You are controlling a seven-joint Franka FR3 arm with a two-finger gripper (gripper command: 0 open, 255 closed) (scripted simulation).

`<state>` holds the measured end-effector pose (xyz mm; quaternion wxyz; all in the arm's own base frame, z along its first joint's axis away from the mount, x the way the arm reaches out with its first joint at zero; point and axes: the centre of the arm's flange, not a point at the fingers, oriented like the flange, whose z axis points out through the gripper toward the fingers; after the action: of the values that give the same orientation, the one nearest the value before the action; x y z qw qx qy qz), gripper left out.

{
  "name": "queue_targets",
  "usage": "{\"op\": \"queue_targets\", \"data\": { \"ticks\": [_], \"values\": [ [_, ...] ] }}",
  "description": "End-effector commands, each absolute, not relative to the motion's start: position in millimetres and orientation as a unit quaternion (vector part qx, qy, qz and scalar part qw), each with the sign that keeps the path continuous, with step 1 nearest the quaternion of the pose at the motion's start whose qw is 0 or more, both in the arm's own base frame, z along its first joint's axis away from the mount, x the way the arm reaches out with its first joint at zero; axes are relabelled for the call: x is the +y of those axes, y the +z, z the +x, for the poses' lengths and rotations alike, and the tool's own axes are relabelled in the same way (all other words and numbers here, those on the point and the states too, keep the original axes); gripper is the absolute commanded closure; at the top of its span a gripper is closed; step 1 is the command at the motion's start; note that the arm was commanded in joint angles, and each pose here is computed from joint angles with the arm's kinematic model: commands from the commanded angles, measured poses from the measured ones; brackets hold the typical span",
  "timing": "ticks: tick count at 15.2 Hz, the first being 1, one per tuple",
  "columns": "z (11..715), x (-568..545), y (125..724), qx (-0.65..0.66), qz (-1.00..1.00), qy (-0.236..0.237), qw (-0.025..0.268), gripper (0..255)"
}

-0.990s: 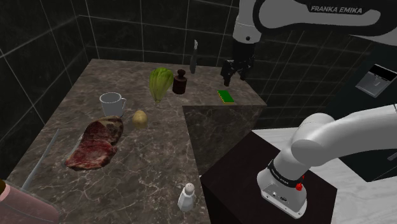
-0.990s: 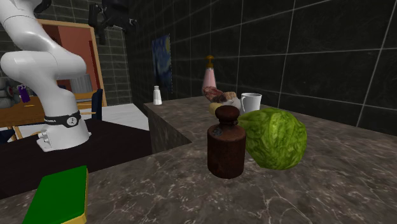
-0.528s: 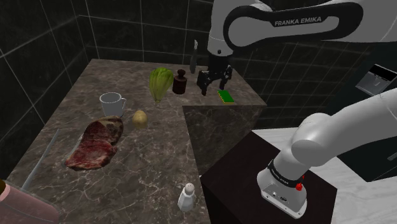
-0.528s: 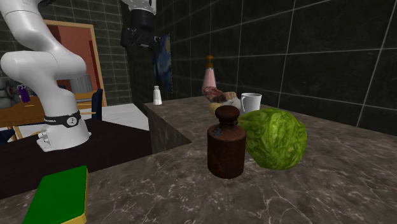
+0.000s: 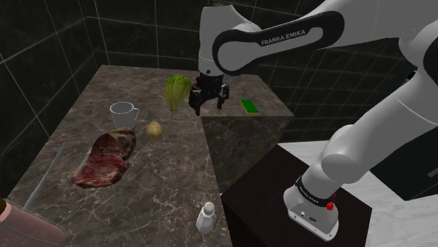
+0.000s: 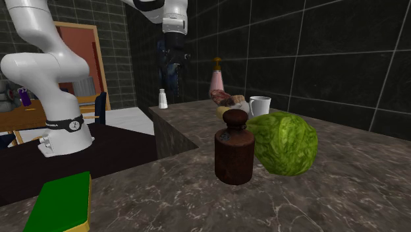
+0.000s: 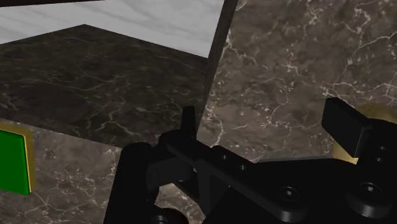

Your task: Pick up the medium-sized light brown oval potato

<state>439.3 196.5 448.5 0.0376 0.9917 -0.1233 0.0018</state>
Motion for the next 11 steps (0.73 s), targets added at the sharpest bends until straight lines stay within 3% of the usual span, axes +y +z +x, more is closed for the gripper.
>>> {"op": "queue_targets", "data": {
  "ticks": [1, 11],
  "values": [
    [454.1, 212.0, 435.8, -0.129, 0.991, 0.003, 0.035, 0],
    [531.5, 292.4, 371.6, -0.157, 0.987, 0.011, 0.025, 0]
  ]
}}
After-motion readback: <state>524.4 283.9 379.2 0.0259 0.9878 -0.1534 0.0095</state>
